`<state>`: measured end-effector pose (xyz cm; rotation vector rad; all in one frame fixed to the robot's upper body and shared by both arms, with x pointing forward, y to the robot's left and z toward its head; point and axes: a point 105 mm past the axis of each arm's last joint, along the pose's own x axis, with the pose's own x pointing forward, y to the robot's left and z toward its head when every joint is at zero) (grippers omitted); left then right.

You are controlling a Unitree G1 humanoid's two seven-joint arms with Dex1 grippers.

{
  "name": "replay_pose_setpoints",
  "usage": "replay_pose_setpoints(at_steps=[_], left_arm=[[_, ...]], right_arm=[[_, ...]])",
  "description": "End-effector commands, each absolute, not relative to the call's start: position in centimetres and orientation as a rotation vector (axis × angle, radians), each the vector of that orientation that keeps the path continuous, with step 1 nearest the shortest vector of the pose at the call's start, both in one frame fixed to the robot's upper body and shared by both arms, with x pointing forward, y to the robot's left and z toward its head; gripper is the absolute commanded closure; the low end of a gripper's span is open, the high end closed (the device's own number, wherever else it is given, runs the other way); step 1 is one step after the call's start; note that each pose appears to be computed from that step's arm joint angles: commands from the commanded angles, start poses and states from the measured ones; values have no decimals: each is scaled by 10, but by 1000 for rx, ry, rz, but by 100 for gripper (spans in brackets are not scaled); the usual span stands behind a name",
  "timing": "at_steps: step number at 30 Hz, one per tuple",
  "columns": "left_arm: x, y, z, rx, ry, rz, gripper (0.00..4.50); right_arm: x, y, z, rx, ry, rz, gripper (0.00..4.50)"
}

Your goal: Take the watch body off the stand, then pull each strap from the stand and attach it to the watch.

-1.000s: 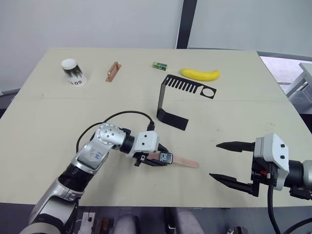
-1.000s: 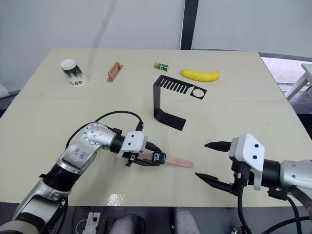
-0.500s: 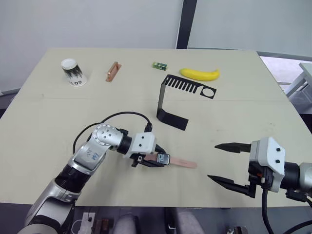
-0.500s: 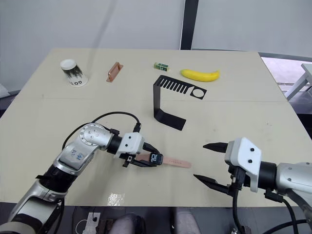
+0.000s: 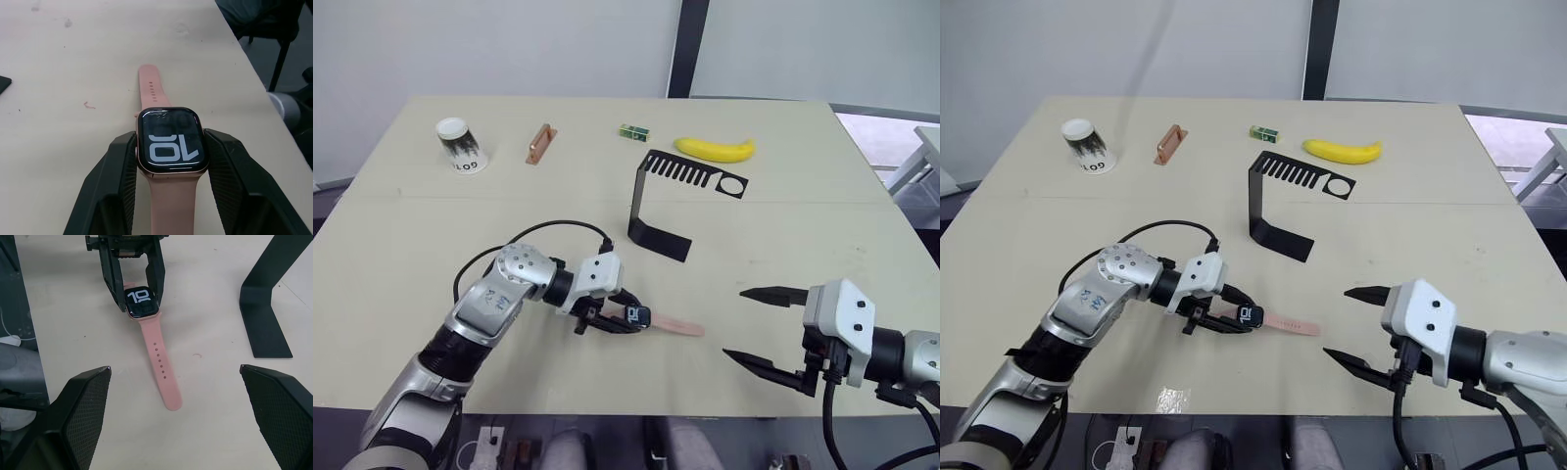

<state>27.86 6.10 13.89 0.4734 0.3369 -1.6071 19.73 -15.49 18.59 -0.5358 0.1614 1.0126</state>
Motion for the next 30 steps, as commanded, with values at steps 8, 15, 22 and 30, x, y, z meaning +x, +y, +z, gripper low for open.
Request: replay_pose_setpoints(at_steps=[8, 15, 22, 30], left_arm=[[282, 56, 156, 410, 352, -1590, 290], [281, 51, 159, 211, 557, -1556, 290], [291, 42, 159, 7, 741, -1454, 290], [296, 32, 156, -147, 864, -1400, 290]], right_arm=[[195, -144, 193, -610, 106, 1005, 3], [197, -137, 192, -643, 96, 964, 3], [206, -124, 184, -641, 126, 905, 3], [224, -113, 175, -630, 191, 810, 3]])
